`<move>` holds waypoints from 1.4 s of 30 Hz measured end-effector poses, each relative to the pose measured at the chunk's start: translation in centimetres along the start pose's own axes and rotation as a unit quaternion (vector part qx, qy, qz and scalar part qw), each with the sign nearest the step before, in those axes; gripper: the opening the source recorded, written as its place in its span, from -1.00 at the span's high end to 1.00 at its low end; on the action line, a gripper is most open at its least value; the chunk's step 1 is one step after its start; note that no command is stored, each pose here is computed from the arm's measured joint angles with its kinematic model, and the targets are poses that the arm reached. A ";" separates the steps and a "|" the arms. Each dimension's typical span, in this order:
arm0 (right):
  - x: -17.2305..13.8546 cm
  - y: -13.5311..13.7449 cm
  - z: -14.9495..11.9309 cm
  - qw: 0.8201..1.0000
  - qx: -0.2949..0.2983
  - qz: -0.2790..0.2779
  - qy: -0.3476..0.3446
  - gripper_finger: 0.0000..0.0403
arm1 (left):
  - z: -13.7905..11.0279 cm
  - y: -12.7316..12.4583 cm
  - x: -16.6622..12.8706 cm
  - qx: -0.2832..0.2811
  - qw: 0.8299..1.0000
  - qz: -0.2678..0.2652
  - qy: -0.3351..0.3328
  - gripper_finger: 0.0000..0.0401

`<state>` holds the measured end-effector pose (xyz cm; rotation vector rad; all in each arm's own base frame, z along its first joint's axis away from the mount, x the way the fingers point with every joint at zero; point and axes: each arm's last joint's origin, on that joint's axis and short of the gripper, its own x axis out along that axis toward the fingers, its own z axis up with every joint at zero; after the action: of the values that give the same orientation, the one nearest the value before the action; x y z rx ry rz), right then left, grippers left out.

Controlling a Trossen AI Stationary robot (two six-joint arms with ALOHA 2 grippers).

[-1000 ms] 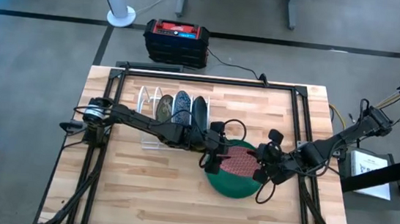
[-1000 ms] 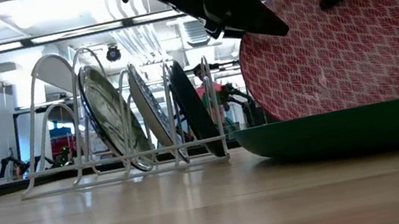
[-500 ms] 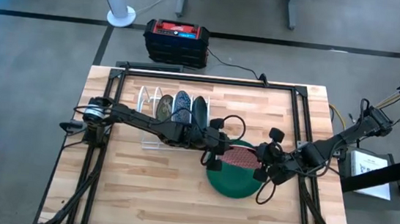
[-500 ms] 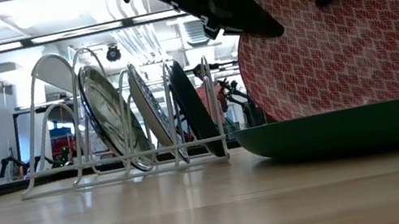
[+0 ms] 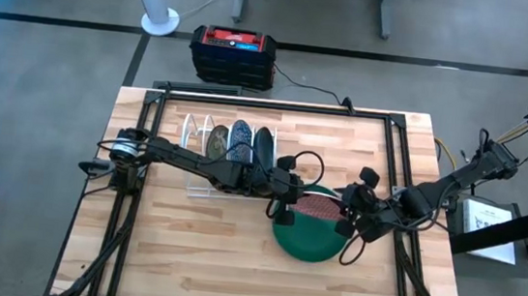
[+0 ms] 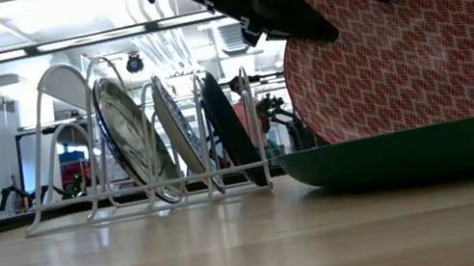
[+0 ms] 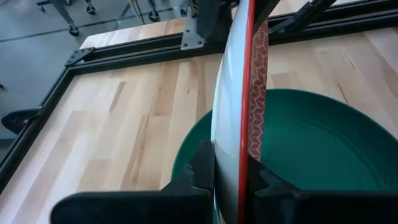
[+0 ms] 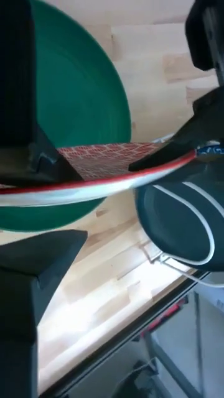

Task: Sort dishes
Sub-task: Put the orange patterned plate into the dish rack

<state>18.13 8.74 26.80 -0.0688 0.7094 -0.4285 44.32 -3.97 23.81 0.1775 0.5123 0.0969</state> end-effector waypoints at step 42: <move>-10.1 10.1 1.5 0.927 -0.279 -0.067 -0.239 0.32 | 9.3 7.5 -12.5 -0.188 0.982 -0.003 0.033 0.99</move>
<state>15.83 21.87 32.10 -0.7422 0.3231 -0.3098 37.71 0.38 39.20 -0.1969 0.5512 0.1926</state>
